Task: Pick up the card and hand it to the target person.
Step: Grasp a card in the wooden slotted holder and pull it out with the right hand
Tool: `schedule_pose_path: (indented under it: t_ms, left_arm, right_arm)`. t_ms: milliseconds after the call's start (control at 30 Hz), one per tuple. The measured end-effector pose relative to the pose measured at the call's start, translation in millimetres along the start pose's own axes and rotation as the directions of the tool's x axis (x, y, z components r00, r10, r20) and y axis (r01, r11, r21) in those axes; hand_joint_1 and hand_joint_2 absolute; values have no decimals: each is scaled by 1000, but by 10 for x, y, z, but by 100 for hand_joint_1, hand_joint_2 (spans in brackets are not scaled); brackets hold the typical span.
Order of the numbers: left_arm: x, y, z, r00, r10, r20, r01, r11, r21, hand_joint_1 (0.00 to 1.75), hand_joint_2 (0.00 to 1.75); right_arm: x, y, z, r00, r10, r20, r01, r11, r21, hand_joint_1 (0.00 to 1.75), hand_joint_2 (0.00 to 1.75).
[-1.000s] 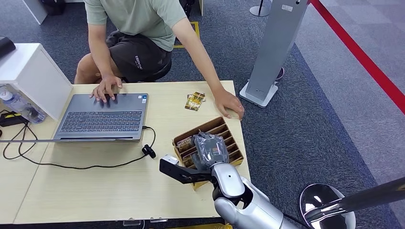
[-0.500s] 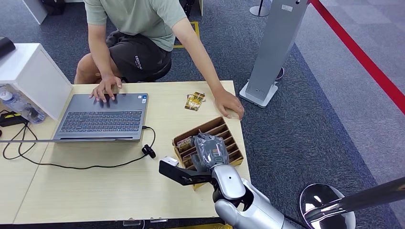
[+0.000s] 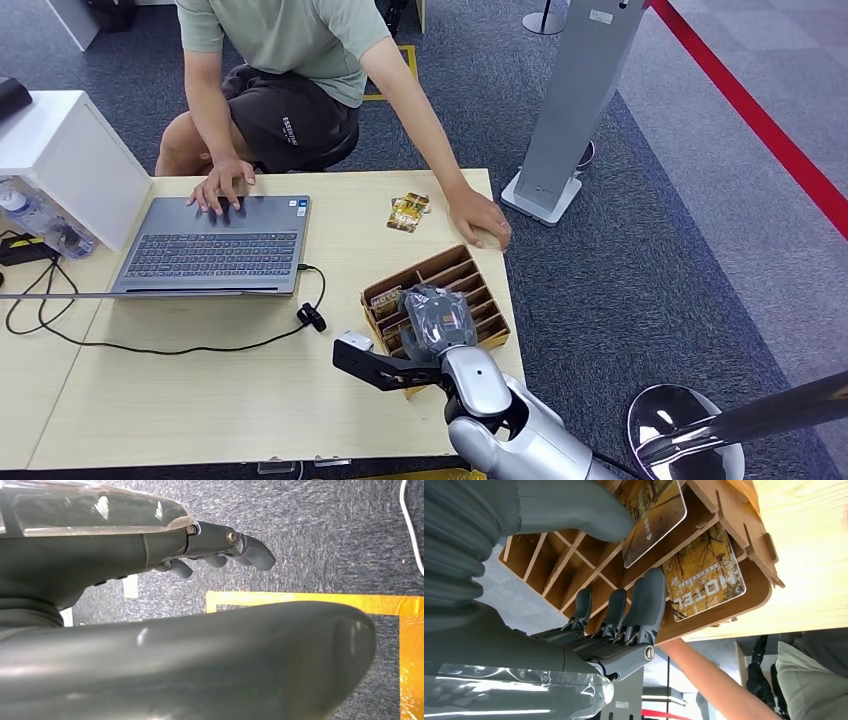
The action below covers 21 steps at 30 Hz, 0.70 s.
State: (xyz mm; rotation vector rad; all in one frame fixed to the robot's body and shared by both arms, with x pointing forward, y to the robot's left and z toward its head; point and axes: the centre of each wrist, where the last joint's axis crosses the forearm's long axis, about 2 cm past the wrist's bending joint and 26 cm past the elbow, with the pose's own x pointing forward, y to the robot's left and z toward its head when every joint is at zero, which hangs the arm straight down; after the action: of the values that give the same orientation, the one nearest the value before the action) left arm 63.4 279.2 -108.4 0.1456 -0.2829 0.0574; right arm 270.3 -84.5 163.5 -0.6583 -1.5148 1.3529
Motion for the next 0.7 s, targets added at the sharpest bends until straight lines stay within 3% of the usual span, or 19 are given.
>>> schedule_pose_path:
  t_ms: [100,367,700]
  left_arm:
    - [0,0,0,1000,1,0,-1,1000,0,0,0]
    - [0,1,0,1000,3,-1,-3,1000,0,0,0]
    - [0,0,0,1000,3,-1,-3,1000,-2,0,0]
  right_arm:
    - [2,10,-7,1000,-1,-2,1,1000,5,95,175]
    - [-9,28,-19,1000,3,-7,-2,1000,11,124,175]
    - [1,33,-26,1000,1,-7,-1,1000,13,129,175]
